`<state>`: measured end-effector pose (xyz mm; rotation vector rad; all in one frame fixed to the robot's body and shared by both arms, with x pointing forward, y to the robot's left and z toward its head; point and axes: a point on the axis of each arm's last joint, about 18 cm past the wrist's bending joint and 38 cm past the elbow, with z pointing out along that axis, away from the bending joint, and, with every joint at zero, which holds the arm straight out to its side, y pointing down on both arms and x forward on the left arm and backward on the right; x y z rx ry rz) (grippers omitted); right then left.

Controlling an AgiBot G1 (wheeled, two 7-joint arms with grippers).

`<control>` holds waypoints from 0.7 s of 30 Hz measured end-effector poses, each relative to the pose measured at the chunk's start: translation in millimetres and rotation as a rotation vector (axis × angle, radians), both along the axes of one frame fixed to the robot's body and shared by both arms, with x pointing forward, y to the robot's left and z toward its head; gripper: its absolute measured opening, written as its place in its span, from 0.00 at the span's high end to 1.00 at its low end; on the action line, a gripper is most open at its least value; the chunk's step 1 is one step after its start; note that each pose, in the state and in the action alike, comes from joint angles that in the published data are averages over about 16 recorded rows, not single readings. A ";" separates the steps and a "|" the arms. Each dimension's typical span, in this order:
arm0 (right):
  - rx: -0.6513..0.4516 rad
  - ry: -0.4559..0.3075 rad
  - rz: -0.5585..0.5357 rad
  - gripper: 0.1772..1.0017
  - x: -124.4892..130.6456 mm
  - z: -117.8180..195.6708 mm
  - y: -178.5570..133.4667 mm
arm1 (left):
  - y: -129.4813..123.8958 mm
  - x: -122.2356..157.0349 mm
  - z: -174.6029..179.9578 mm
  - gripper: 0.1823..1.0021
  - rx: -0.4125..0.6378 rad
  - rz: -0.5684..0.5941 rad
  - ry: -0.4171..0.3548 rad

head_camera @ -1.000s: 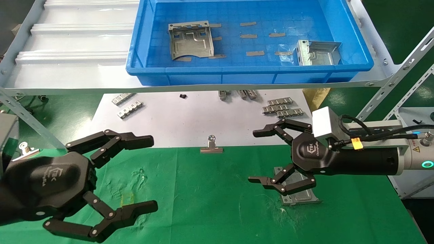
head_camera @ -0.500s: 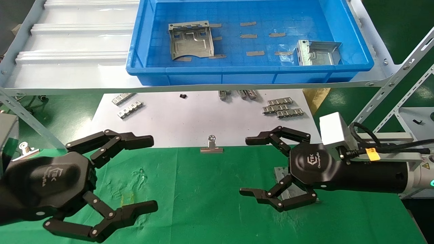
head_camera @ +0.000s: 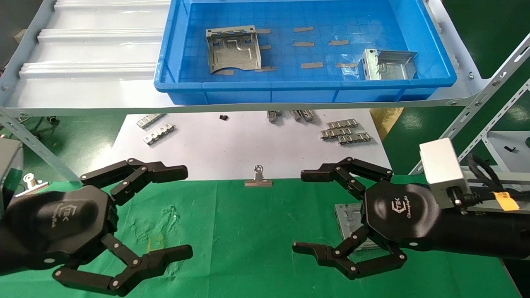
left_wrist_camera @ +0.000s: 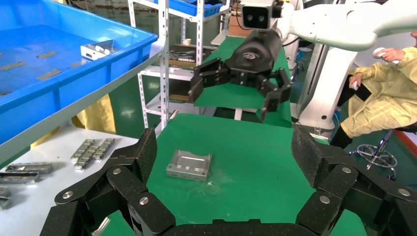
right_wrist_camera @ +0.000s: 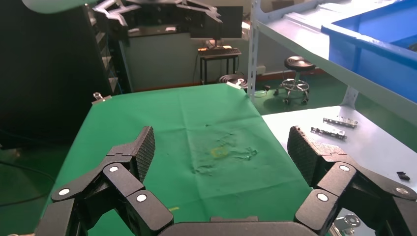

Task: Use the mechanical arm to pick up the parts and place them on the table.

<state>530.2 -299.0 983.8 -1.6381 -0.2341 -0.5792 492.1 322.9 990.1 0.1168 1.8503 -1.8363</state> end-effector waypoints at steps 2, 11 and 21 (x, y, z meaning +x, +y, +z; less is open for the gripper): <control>0.009 0.002 0.004 0.00 -6.1 0.9 -0.3 | 0.0 0.0 0.0 0.00 0.000 0.000 0.000; 0.035 0.010 0.019 0.00 -34.4 5.4 -2.1 | 0.0 0.0 0.0 0.00 0.000 0.000 0.000; 0.041 0.010 0.025 0.00 -55.1 8.3 -3.0 | 0.0 0.0 0.0 0.00 0.000 0.000 0.000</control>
